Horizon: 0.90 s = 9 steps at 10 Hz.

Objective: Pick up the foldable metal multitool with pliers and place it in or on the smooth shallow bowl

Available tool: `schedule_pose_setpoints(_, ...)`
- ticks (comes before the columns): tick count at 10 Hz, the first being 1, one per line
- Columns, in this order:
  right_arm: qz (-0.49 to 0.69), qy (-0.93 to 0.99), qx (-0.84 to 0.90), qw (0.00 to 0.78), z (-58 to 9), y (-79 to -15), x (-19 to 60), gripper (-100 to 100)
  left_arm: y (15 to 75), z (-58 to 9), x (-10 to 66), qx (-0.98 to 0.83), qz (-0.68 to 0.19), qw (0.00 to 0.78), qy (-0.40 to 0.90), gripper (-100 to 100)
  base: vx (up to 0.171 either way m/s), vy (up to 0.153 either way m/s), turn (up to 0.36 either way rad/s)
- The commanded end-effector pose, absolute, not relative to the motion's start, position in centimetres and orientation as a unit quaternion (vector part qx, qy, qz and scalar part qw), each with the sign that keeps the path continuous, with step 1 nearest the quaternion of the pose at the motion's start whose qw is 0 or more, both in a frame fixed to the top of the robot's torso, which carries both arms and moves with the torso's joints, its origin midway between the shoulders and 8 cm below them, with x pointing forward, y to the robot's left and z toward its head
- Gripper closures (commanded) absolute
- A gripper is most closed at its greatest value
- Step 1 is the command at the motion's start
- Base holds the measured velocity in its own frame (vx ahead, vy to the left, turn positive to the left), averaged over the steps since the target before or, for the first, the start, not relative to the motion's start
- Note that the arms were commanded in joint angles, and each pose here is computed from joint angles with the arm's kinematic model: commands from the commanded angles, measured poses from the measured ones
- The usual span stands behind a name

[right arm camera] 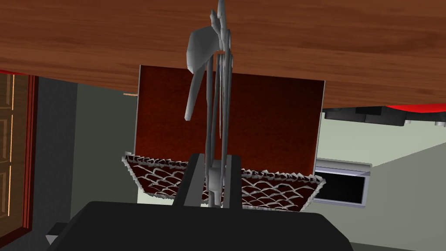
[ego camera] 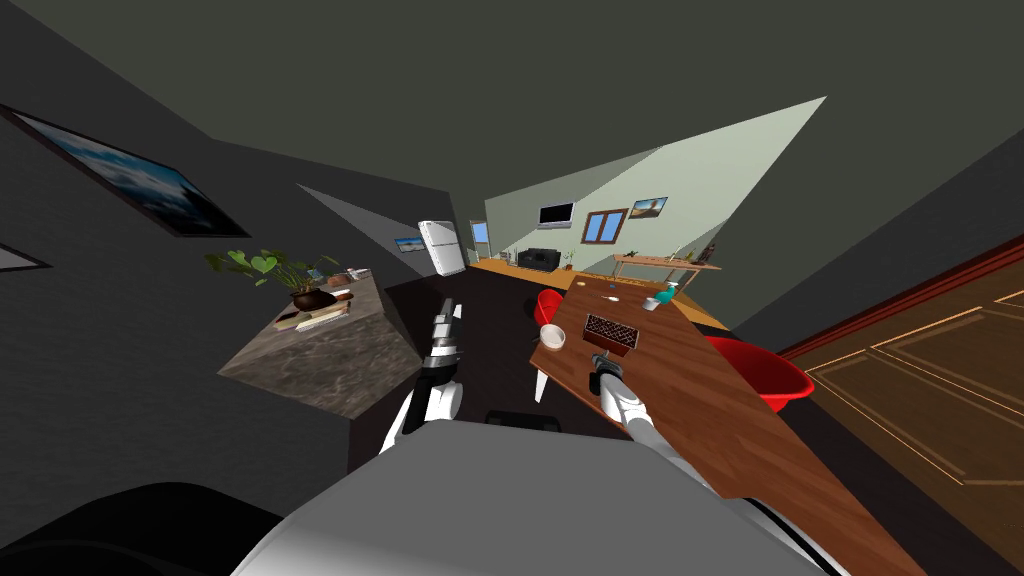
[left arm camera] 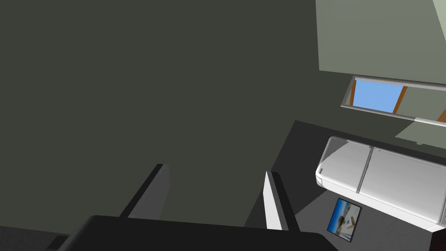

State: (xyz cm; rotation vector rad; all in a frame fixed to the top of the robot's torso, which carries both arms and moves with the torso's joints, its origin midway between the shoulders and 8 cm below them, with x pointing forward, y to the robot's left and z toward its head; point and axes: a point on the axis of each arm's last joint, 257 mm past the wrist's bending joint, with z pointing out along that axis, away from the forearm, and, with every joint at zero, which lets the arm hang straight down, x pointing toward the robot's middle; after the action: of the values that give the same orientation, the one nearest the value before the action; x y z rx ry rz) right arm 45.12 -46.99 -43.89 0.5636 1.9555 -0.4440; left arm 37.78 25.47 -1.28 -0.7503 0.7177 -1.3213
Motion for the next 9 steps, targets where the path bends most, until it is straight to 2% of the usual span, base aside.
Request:
schedule_pose_setpoints(1, -0.184, 0.810, 0.234, 0.505, -43.9, -47.0, 45.1, 100, 25.5, -1.3, 37.8, -0.333, -0.586, 0.667, 0.318, 0, 0.000, 0.000, 0.000)
schedule_pose_setpoints(3, -0.184, 0.810, 0.233, 0.505, -43.9, -47.0, 45.1, 100, 25.5, -1.3, 37.8, -0.333, -0.586, 0.667, 0.318, 0, 0.000, 0.000, 0.000)
schedule_pose_setpoints(4, -0.184, 0.810, 0.233, 0.505, -43.9, -47.0, 45.1, 0, 25.5, -1.3, 37.8, -0.333, -0.586, 0.667, 0.318, 0, 0.000, 0.000, 0.000)
schedule_pose_setpoints(5, -0.183, 0.811, 0.232, 0.505, -43.4, -47.5, 45.8, 100, 25.5, -1.3, 37.8, -0.333, -0.586, 0.667, 0.318, 0, -0.076, 0.050, -0.018)
schedule_pose_setpoints(6, -0.183, 0.810, 0.234, 0.506, -43.5, -47.2, 45.6, 100, 25.5, -1.3, 37.8, -0.333, -0.586, 0.667, 0.318, 0, -0.047, 0.033, -0.009)
schedule_pose_setpoints(7, -0.183, 0.810, 0.233, 0.506, -43.5, -47.2, 45.7, 0, 25.5, -1.3, 37.8, -0.333, -0.586, 0.667, 0.318, 0, -0.006, 0.005, -0.001)
schedule_pose_setpoints(8, -0.198, 0.803, 0.252, 0.503, -43.4, -48.8, 44.5, 100, 25.5, -1.3, 37.8, -0.333, -0.586, 0.667, 0.318, 0, -0.066, 0.092, 0.107)
schedule_pose_setpoints(9, -0.203, 0.800, 0.259, 0.502, -43.3, -49.3, 44.1, 100, 25.5, -1.3, 37.8, -0.333, -0.586, 0.667, 0.318, 0, -0.119, 0.142, 0.083)
